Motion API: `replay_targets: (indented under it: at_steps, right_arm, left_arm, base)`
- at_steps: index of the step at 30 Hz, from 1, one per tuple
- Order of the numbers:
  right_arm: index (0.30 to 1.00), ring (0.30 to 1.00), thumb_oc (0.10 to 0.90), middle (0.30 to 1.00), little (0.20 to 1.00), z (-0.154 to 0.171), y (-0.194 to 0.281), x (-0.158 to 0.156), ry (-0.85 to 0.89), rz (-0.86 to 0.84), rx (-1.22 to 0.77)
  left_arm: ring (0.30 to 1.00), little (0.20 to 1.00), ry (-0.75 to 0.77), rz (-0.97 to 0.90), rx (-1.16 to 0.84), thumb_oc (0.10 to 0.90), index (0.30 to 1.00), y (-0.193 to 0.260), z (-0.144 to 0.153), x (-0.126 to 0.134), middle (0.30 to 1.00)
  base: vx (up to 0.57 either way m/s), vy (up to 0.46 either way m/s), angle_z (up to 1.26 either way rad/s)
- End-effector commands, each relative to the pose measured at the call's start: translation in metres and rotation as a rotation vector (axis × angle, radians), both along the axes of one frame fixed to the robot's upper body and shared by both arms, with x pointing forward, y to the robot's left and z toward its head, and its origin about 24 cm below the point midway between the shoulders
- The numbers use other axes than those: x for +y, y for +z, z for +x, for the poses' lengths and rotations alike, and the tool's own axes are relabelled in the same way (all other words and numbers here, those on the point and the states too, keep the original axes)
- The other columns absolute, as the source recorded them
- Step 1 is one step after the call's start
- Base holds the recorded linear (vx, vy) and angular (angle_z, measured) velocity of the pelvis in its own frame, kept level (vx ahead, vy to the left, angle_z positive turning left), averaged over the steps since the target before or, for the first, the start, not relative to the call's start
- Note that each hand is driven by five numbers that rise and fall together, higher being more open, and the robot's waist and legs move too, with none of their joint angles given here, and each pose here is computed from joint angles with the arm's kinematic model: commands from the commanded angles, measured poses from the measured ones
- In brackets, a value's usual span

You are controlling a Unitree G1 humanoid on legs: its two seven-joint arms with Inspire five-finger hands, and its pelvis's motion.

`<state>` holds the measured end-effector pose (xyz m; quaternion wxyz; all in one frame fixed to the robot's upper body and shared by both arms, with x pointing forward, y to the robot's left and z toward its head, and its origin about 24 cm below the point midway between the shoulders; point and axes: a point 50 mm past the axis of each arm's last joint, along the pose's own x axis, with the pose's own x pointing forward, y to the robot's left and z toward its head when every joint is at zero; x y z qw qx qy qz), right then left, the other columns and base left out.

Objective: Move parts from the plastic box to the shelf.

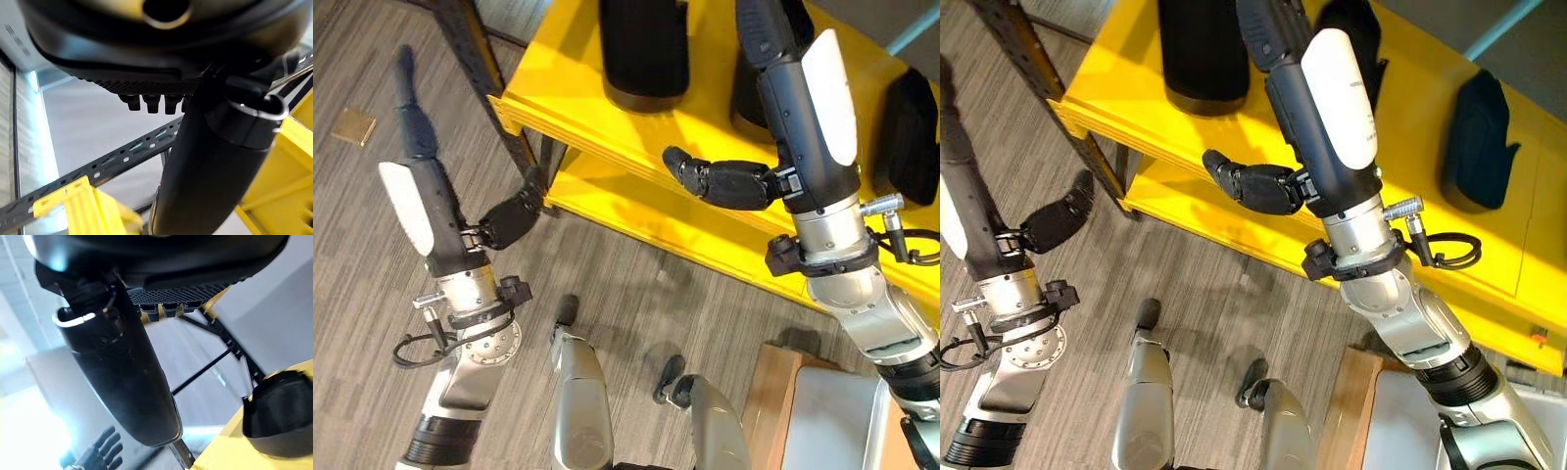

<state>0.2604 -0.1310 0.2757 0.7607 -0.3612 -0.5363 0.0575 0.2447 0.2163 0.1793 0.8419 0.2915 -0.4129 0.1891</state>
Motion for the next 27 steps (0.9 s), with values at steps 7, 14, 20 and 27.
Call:
replay_targets:
  at_steps: [7,14,20,27]
  right_arm:
    - [1.0,1.0,0.9,1.0,1.0,0.035,0.032,-0.006,-0.061,0.08,0.046]
    - [1.0,1.0,0.9,1.0,1.0,0.08,0.036,-0.031,-0.251,0.141,0.208]
    - [1.0,1.0,0.9,1.0,1.0,0.099,0.042,-0.059,-0.455,0.23,0.263]
    - [1.0,1.0,0.9,1.0,1.0,0.109,0.033,-0.072,-0.569,0.305,0.33]
  left_arm:
    - [1.0,1.0,-0.264,0.137,-0.002,0.9,1.0,0.018,-0.013,-0.017,1.0]
    - [1.0,1.0,-0.29,0.173,0.08,0.9,1.0,0.018,-0.008,-0.011,1.0]
    - [1.0,1.0,-0.297,0.182,0.136,0.9,1.0,0.015,-0.006,-0.008,1.0]
    - [1.0,1.0,-0.283,0.156,0.157,0.9,1.0,0.015,-0.001,-0.007,1.0]
  base:
    - [0.05,-0.082,0.14]
    - [0.05,-0.032,0.13]
    - [0.04,-0.007,0.05]
    - [-0.02,0.015,-0.01]
